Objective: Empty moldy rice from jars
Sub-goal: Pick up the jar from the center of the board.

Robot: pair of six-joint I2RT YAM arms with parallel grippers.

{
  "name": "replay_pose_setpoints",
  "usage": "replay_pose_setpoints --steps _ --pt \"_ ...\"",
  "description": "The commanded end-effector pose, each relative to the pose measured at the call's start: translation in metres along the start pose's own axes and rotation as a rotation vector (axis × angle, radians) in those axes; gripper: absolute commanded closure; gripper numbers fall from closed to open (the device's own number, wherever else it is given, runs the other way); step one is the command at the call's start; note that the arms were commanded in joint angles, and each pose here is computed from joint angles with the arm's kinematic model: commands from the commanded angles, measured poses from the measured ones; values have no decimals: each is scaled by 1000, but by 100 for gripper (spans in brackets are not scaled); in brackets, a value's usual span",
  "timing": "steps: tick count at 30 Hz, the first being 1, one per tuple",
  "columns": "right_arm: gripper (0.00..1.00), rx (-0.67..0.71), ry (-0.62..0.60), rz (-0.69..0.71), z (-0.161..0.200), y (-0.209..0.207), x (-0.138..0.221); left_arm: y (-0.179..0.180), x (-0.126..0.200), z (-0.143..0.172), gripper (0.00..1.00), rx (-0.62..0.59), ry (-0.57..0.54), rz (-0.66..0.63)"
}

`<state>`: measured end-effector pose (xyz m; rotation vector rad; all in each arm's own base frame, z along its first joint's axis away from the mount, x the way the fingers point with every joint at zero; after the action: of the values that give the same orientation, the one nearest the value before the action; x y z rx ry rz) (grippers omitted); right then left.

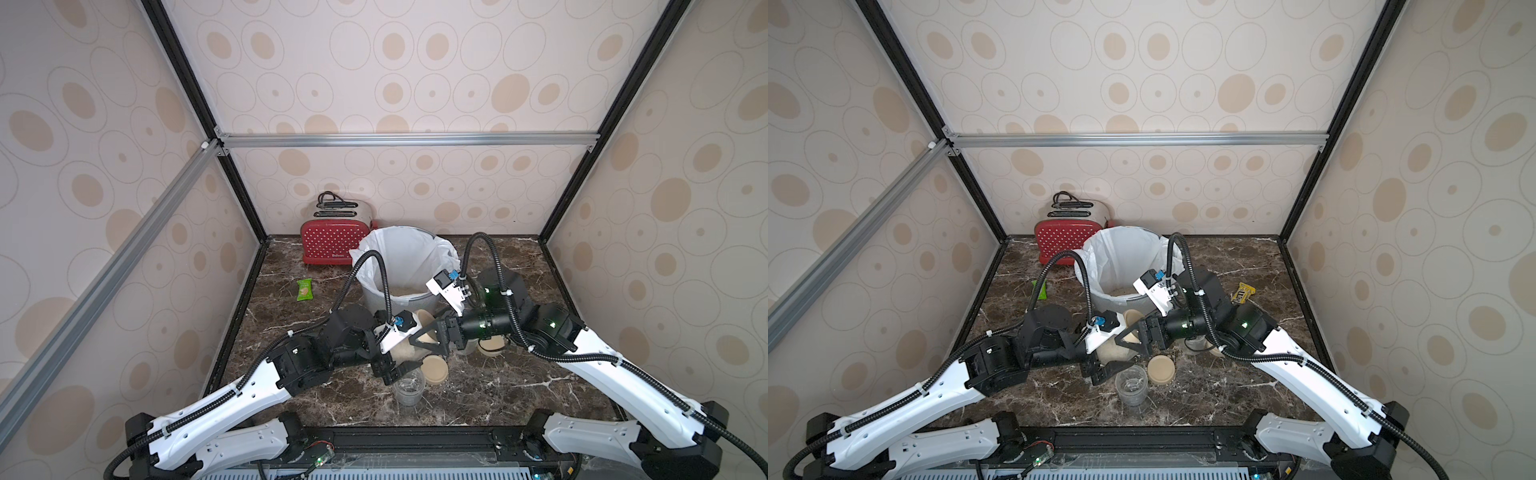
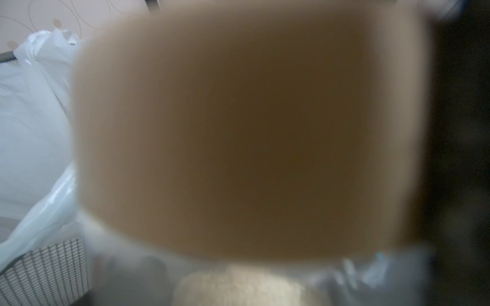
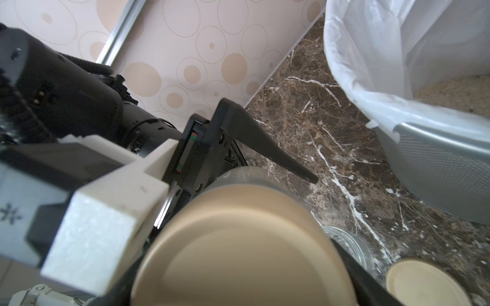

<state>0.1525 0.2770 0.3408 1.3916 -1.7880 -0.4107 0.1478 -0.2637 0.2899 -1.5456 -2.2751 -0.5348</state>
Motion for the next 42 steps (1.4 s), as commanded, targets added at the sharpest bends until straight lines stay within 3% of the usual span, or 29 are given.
replay_pose_setpoints --steps 1,9,11,16,20,23,25,28,36,42 --pt "49 68 -49 -204 -16 39 7 5 0 -24 1 -26 -104 -26" --pt "50 48 -32 -205 -16 36 2 8 -9 -31 2 -48 -111 -38" --pt "50 40 -24 -202 -15 34 1 8 -11 -33 9 -58 -105 -27" --pt "50 36 -24 -195 -16 33 0 7 -15 -38 38 -59 -114 -16" --pt "49 40 -30 -177 -16 32 2 10 -13 -41 54 -35 -142 -34" --pt "40 42 -39 -155 -17 31 3 12 -8 -44 61 -15 -175 -57" --pt "21 39 -53 -112 -19 26 4 14 -5 -46 65 0 -193 -70" --pt "0 40 -85 -45 -22 19 8 17 -1 -46 67 24 -206 -97" --pt "0 63 -212 85 -27 11 31 27 15 -48 69 73 -277 -184" --pt "0 96 -321 101 -35 16 47 30 21 -48 70 96 -307 -214"
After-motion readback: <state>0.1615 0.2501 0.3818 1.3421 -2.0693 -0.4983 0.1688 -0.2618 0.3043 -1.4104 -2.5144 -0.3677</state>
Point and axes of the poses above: each gripper's point midway between its finger pads, its own x axis back along the fingers, its own y axis along the line the jaws close on, z = x × y, the point moved 3 cm from there along x, back along the fingers, and after that the axes turned 2 degrees about -x, right-handed, at the moved point
